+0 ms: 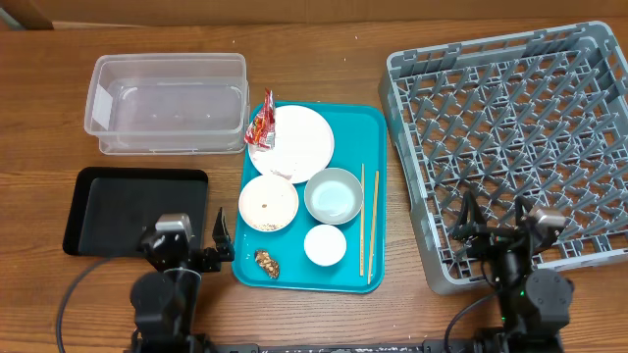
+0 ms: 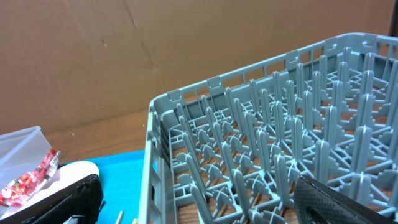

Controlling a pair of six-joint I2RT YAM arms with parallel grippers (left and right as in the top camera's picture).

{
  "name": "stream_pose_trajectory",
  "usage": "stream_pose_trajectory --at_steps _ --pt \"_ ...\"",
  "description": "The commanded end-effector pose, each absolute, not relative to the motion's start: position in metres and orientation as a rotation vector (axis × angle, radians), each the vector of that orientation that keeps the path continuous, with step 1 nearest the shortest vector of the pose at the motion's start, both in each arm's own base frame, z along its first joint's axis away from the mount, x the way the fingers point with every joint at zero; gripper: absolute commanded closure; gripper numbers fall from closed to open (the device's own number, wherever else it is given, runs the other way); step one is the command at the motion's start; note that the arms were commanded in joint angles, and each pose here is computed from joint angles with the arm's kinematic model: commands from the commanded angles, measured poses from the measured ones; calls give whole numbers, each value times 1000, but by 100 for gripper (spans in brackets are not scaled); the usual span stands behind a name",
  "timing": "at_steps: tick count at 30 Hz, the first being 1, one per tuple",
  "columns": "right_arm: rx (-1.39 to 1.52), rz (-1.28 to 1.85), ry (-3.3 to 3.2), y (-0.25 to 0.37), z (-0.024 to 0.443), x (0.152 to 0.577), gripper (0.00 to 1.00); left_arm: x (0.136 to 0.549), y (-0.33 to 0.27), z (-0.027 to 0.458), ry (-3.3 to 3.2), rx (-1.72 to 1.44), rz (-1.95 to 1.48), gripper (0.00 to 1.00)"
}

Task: Sort waste into correct bins and load items into the dishwasher
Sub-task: 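Move the left gripper over the pink plate toward the red wrapper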

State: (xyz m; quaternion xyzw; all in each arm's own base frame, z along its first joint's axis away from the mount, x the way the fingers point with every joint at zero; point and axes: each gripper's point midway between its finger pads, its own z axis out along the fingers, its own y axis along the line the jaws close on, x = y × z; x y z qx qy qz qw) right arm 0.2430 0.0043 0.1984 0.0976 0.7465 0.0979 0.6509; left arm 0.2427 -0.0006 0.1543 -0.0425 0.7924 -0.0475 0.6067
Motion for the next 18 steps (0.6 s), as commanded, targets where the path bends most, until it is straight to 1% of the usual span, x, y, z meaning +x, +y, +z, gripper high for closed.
stream_pose_trajectory --at_steps 1,5,10,18 --pt "237 217 1705 2 229 245 0 250 -15 186 1852 -60 -200 0" --pt "239 225 1857 7 241 254 0 270 -27 205 1981 -31 -278 1" --pt "221 295 2100 22 243 258 0 287 -38 220 2182 -25 -372 0" --pt "314 183 2430 10 240 263 0 287 -36 223 2550 -115 -395 0"
